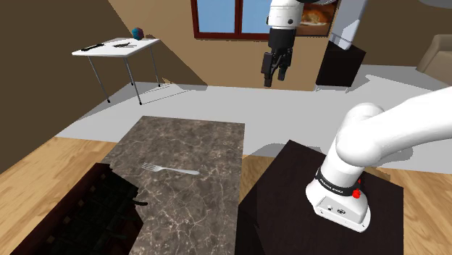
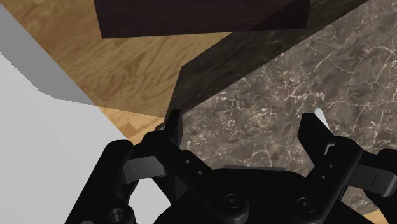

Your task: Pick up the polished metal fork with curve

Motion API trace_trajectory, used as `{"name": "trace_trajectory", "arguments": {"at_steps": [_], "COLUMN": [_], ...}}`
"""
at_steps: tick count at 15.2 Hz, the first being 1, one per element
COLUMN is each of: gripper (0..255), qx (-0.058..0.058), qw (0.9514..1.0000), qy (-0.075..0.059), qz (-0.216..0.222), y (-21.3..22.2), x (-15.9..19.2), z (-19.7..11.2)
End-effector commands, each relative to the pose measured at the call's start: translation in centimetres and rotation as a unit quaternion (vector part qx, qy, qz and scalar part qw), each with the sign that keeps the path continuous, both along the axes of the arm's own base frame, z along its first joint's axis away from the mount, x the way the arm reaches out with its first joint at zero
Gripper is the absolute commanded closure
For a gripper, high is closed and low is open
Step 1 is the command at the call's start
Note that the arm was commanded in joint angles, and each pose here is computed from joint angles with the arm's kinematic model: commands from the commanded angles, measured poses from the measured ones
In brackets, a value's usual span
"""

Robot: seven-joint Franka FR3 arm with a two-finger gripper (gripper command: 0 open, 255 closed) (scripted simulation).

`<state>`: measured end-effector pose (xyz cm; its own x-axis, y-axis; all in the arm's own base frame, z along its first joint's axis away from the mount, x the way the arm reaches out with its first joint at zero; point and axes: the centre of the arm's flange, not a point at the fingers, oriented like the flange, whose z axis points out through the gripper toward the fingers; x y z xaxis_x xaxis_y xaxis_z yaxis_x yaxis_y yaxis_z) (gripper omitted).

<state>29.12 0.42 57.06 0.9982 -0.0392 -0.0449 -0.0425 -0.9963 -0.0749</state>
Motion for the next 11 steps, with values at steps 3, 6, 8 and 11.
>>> {"name": "trace_trajectory", "arguments": {"at_steps": [3, 6, 8, 11], "gripper": [0, 0, 0, 0], "qx": [-0.001, -0.003, -0.004, -0.006], "qw": [1.0, 0.9998, 0.9995, 0.999], "qy": [-0.002, -0.006, -0.008, -0.012], "qz": [0.008, 0.021, 0.029, 0.042], "y": [1.5, 3.8, 5.4, 7.8], "x": [1.6, 3.9, 5.4, 7.7], "z": [-1.5, -3.6, -5.1, -7.3]}}
